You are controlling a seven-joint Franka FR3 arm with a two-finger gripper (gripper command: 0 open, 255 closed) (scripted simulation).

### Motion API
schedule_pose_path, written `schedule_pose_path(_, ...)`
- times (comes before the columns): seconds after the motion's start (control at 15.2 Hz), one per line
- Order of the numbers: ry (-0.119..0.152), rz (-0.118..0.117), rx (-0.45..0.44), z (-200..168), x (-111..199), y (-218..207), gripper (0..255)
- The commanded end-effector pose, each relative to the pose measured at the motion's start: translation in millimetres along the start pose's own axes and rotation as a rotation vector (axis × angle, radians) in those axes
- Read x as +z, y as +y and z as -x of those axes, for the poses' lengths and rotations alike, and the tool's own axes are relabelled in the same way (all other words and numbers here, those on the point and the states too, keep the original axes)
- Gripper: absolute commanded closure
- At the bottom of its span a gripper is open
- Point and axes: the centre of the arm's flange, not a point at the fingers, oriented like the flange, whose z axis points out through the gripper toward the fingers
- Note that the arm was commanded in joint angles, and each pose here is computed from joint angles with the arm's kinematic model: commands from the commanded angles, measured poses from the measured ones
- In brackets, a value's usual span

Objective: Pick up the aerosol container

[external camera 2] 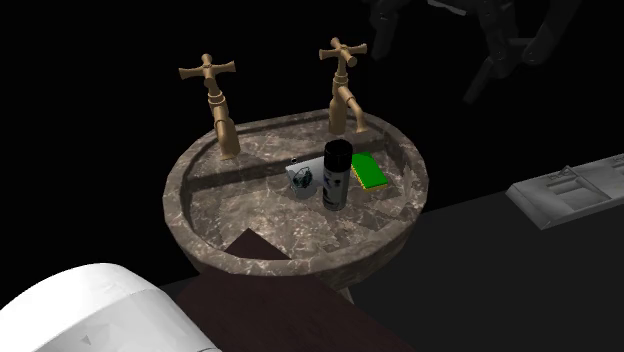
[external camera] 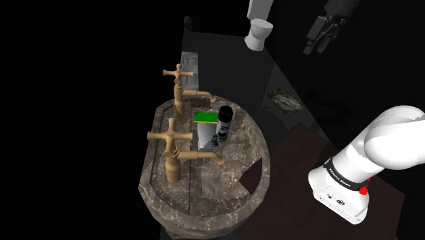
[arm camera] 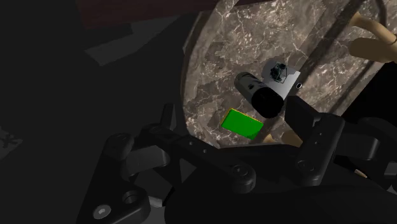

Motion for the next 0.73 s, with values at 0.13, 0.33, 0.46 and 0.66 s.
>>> schedule_pose_path(0.13, -0.002, 0.007, -0.005, -10.7, 21.0, -13.4, 0)
schedule_pose_path(0.33, -0.006, 0.018, -0.011, -26.5, 52.7, -33.3, 0)
schedule_pose_path(0.46, -0.008, 0.026, -0.016, -36.9, 74.0, -46.4, 0)
schedule_pose_path(0.66, -0.012, 0.037, -0.023, -52.2, 106.2, -65.9, 0)
